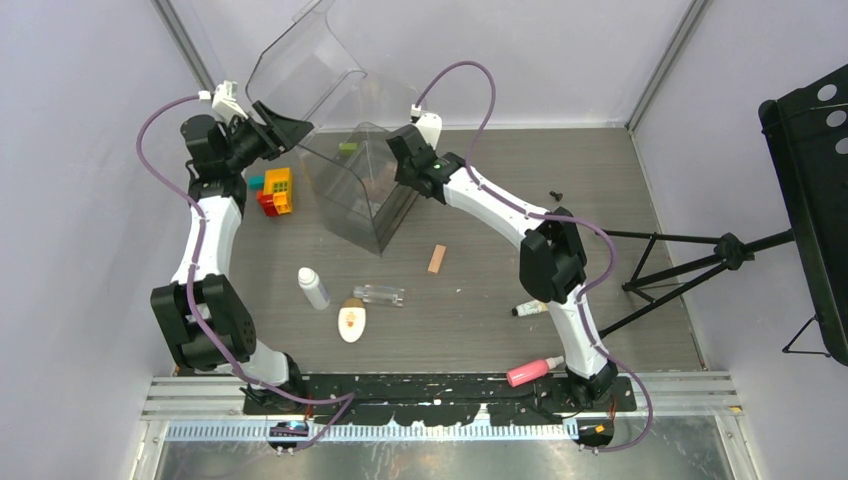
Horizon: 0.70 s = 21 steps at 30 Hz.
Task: Organize the makeup
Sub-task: Move the storage box to the center of the board.
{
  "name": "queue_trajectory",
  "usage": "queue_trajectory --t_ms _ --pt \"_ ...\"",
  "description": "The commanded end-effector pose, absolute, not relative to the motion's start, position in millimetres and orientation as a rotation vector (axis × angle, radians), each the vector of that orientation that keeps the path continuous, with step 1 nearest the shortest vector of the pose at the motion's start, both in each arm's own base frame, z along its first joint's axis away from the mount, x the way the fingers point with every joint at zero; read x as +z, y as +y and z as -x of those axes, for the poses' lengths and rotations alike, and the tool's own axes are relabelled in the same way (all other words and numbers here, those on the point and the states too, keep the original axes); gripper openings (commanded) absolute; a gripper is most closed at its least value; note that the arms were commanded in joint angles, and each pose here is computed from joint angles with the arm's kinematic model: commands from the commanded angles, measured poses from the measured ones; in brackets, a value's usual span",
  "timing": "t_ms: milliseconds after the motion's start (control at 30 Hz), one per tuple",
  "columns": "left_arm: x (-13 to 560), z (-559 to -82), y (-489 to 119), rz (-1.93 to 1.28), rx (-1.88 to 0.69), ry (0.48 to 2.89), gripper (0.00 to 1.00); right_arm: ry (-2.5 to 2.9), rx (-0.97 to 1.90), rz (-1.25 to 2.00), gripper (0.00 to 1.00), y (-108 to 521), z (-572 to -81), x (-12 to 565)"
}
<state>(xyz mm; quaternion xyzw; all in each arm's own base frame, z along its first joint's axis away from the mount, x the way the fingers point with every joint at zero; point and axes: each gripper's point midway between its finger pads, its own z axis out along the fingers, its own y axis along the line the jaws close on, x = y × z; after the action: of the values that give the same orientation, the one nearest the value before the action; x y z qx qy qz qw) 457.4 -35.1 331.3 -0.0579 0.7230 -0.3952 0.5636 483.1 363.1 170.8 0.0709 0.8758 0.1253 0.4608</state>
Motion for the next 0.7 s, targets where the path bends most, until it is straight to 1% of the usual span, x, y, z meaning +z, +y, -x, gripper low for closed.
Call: queue_trajectory --t_ms 0,33,67,200,500,667 --pt "328 -461 -12 0.174 -0.824 1.707 0.6 2.131 0.006 -0.214 0.31 283 -487 201" --pt "328 -461 -11 0.174 -0.824 1.708 0.61 2.135 0.016 -0.217 0.36 284 -486 203" --pt "328 -461 -11 0.175 -0.824 1.708 0.6 2.136 0.031 -0.222 0.39 286 -486 205" --pt "328 -462 -12 0.174 -0.828 1.71 0.61 2.146 0.116 -0.235 0.46 296 -483 212" --pt "326 -463 -13 0.176 -0.833 1.713 0.6 2.212 0.335 -0.242 0.47 323 -468 219" --pt "325 -464 -12 0.18 -0.835 1.715 0.6 2.313 0.332 -0.247 0.48 329 -460 203"
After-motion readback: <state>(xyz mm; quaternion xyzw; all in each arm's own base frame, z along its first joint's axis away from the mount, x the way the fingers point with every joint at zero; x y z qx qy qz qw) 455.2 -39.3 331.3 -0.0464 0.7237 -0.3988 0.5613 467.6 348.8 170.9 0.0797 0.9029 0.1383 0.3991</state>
